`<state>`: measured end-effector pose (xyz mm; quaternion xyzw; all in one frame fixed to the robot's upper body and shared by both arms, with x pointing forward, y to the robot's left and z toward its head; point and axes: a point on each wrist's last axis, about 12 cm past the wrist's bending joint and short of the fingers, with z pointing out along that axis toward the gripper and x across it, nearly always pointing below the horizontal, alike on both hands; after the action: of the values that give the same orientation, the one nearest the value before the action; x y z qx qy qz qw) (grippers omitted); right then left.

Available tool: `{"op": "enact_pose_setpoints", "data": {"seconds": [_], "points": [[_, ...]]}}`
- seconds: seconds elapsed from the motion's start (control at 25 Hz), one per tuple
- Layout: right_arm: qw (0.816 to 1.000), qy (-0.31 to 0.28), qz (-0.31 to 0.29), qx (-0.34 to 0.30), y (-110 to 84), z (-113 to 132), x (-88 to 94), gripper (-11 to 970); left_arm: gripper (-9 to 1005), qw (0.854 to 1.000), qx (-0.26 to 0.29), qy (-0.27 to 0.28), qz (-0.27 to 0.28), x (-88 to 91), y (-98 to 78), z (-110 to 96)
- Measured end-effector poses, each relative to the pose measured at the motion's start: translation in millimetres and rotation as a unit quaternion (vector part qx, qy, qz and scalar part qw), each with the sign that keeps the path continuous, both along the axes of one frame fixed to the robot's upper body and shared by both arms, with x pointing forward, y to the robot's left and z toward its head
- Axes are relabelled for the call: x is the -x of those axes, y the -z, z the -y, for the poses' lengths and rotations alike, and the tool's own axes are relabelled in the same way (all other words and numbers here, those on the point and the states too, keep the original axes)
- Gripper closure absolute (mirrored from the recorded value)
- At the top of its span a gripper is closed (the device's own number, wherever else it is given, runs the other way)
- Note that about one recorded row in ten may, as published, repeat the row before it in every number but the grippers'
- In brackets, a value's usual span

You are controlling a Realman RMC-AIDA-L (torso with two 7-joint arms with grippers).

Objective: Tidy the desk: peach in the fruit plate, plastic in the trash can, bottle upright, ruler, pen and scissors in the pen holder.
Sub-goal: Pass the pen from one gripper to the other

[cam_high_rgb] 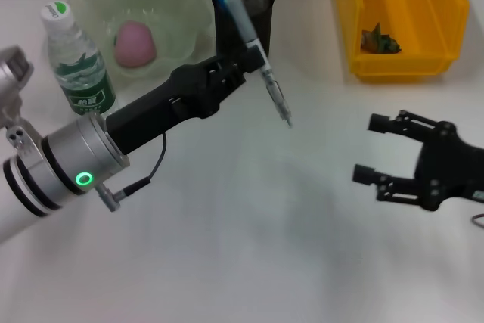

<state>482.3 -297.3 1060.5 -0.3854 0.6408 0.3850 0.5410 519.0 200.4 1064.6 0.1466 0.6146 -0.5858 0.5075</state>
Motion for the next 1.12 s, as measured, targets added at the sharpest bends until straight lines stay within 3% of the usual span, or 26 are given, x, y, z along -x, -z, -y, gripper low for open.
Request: {"op": "enact_pose_setpoints", "data": {"seconds": [0.24, 0.56, 0.92, 1.12], "points": [[0.997, 0.018, 0.065, -0.025, 18.6, -24, 12.5, 175, 856, 0.993, 0.055, -0.057, -0.082, 8.3, 12.2, 6], [0.984, 0.093, 0.148, -0.038, 31.8, -50, 14.7, 177, 856, 0.967, 0.134, -0.094, -0.194, 14.6, 21.4, 16], [0.97, 0.126, 0.207, -0.018, 32.4, -84, 1.0, 179, 856, 0.949, 0.158, -0.088, -0.257, 11.3, 24.8, 32], [0.966, 0.141, 0.214, -0.017, 29.9, -89, -6.1, 180, 857, 0.939, 0.182, -0.092, -0.275, 15.1, 25.0, 38]]}}
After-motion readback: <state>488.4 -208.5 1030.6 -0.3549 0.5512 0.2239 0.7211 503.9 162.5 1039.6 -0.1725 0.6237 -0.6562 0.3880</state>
